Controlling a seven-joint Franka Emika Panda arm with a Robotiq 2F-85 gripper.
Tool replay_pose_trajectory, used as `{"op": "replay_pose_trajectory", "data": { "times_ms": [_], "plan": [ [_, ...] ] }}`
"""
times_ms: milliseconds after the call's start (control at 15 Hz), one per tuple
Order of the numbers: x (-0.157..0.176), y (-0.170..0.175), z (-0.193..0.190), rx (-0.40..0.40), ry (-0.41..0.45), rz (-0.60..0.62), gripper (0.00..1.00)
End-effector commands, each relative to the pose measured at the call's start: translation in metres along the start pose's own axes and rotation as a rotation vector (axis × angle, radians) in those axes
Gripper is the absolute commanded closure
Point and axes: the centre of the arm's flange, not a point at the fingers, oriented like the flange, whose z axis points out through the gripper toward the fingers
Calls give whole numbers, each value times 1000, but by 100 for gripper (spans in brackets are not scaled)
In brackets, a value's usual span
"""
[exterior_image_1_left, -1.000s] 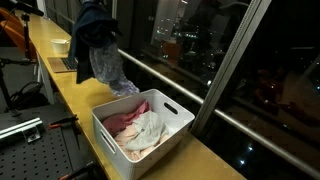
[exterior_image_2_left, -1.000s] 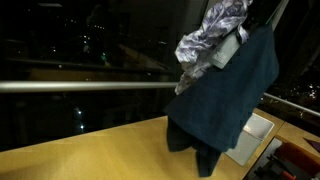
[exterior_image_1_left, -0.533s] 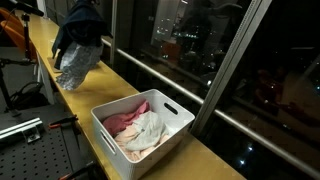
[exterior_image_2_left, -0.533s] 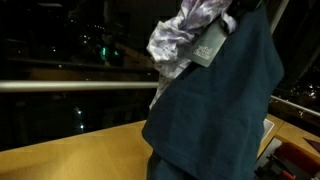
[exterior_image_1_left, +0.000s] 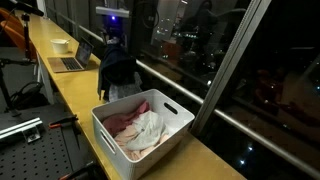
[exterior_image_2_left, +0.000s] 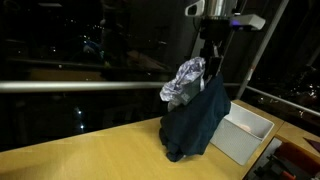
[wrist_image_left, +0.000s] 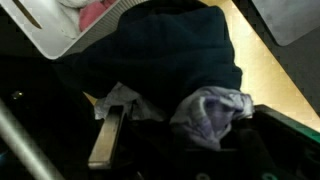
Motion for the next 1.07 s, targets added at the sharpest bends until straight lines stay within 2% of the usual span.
{"op": "replay_pose_trajectory", "data": {
  "times_ms": [0, 267, 533, 600, 667, 800, 1000],
  "plan": [
    [-36, 10, 51, 97, 99, -19, 100],
    [-47, 11, 71, 184, 201, -39, 100],
    [-58, 8, 63, 167, 273, -82, 100],
    [-64, 6, 60, 152, 282, -97, 75],
    [-69, 5, 57, 140, 286, -103, 74],
    [-88, 10, 52, 109, 292, -102, 60],
    [-130, 39, 54, 105, 308, -72, 39]
  ]
}}
